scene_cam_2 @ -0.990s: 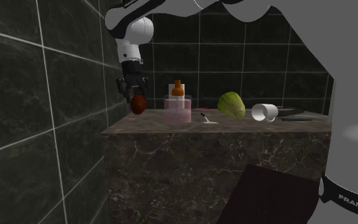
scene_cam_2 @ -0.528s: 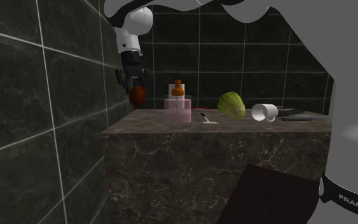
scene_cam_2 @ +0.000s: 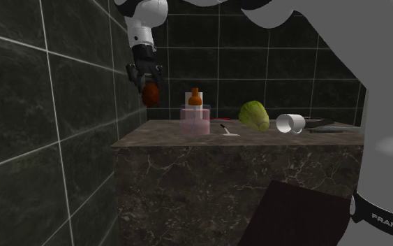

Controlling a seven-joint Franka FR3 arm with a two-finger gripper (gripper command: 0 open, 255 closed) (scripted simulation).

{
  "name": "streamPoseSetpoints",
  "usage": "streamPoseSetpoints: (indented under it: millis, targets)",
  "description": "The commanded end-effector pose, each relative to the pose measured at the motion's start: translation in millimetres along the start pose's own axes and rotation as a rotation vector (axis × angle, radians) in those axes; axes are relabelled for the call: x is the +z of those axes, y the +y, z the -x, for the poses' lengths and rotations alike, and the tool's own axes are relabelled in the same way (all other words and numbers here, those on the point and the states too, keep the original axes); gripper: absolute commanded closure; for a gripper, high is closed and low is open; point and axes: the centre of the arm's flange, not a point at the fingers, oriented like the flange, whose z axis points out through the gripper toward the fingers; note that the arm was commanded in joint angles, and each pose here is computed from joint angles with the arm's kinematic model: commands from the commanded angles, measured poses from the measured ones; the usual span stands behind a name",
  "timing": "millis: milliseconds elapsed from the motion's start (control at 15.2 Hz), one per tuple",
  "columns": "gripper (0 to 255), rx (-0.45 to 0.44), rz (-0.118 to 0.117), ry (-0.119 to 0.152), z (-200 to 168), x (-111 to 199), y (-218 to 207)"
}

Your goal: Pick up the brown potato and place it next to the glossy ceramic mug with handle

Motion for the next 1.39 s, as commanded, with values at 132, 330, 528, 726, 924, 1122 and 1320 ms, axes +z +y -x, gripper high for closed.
streamPoseSetpoints:
  millis: [132, 330, 528, 726, 924, 1122, 1320]
  targets:
    - [255, 0.000, 0.000, 0.000, 25, 3, 31]
    - [255, 0.000, 0.000, 0.000, 49, 9, 62]
    - [255, 0.000, 0.000, 0.000, 73, 15, 93]
    - [255, 0.000, 0.000, 0.000, 97, 21, 124]
    - [255, 0.000, 0.000, 0.000, 121, 26, 155]
    - [255, 0.000, 0.000, 0.000, 145, 32, 186]
    - [255, 0.000, 0.000, 0.000, 169, 38, 217]
